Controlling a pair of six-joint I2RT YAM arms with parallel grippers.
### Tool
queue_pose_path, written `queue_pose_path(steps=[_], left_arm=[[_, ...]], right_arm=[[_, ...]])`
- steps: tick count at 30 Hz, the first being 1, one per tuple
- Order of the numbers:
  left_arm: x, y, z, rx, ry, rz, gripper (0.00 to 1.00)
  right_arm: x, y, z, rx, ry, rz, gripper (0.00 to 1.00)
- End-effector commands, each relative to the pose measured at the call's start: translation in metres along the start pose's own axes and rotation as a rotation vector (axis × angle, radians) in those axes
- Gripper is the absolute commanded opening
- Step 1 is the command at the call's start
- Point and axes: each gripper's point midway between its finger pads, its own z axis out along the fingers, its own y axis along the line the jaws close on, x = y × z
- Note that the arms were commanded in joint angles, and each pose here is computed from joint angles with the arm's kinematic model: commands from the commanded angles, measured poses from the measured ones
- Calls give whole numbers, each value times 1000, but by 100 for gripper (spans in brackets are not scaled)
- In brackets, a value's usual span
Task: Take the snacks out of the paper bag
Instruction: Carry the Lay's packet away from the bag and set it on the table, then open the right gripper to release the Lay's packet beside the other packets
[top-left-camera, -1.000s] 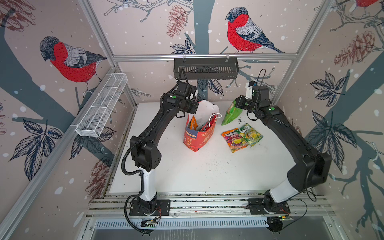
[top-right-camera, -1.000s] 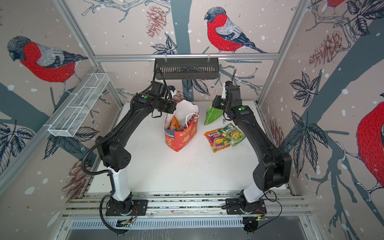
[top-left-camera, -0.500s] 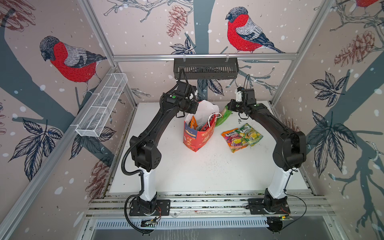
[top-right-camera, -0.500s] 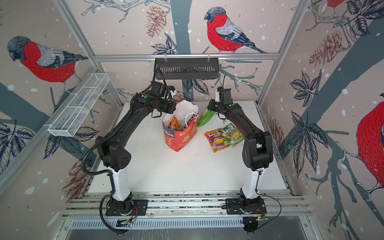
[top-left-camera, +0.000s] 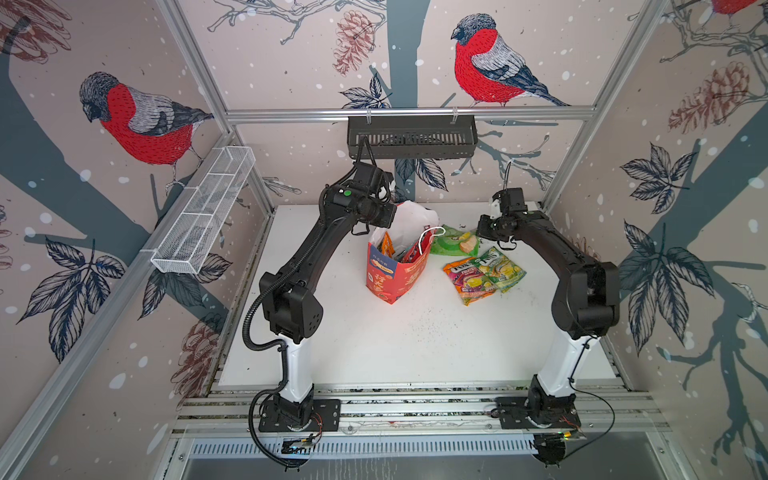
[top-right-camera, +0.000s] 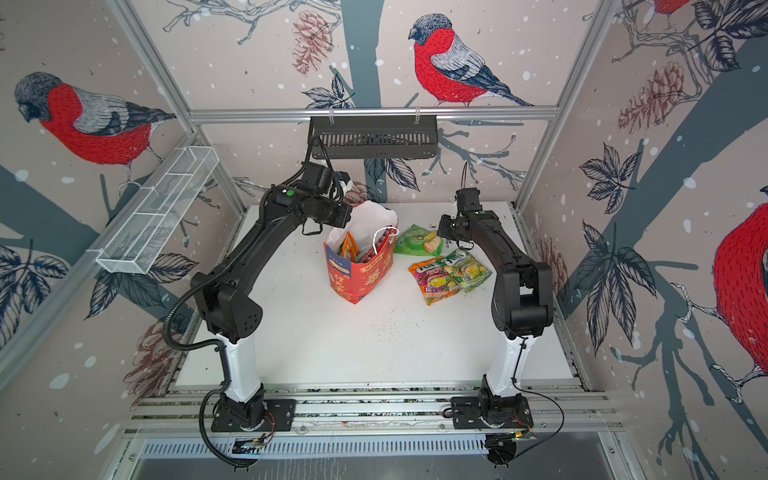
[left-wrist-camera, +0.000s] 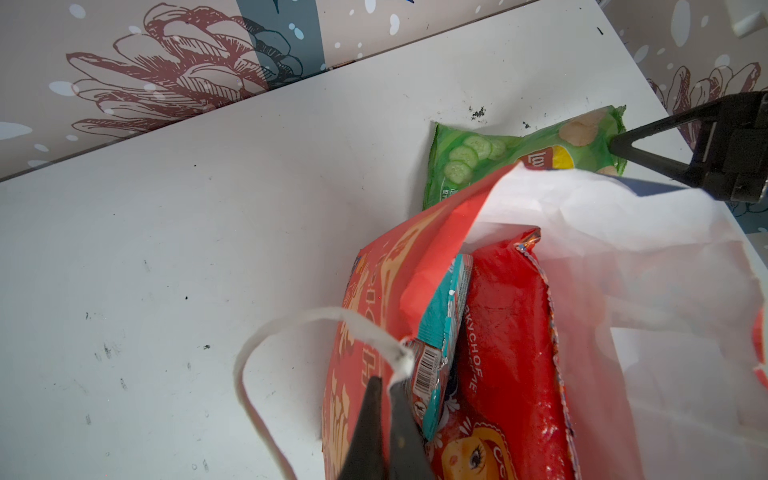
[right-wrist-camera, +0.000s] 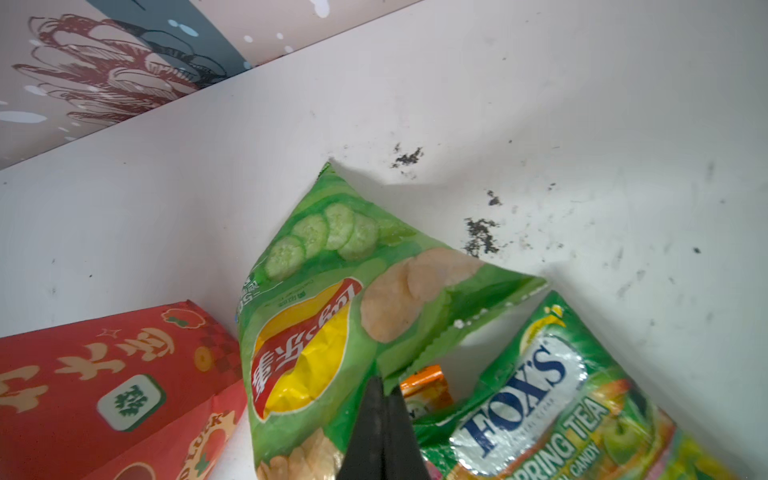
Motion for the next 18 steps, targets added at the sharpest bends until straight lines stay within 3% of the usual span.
queue_pose_path(steps=[1, 8, 18], left_arm=[[3, 2, -2, -8, 13, 11, 0], [4, 3, -6, -16, 14, 8, 0], [3, 4, -10, -25, 7, 3, 0]], right_arm=[[-2, -13, 7, 68, 13, -52, 0], [-12, -33, 36, 194, 76, -131, 1], [-4, -26, 70, 164, 145, -172, 3]])
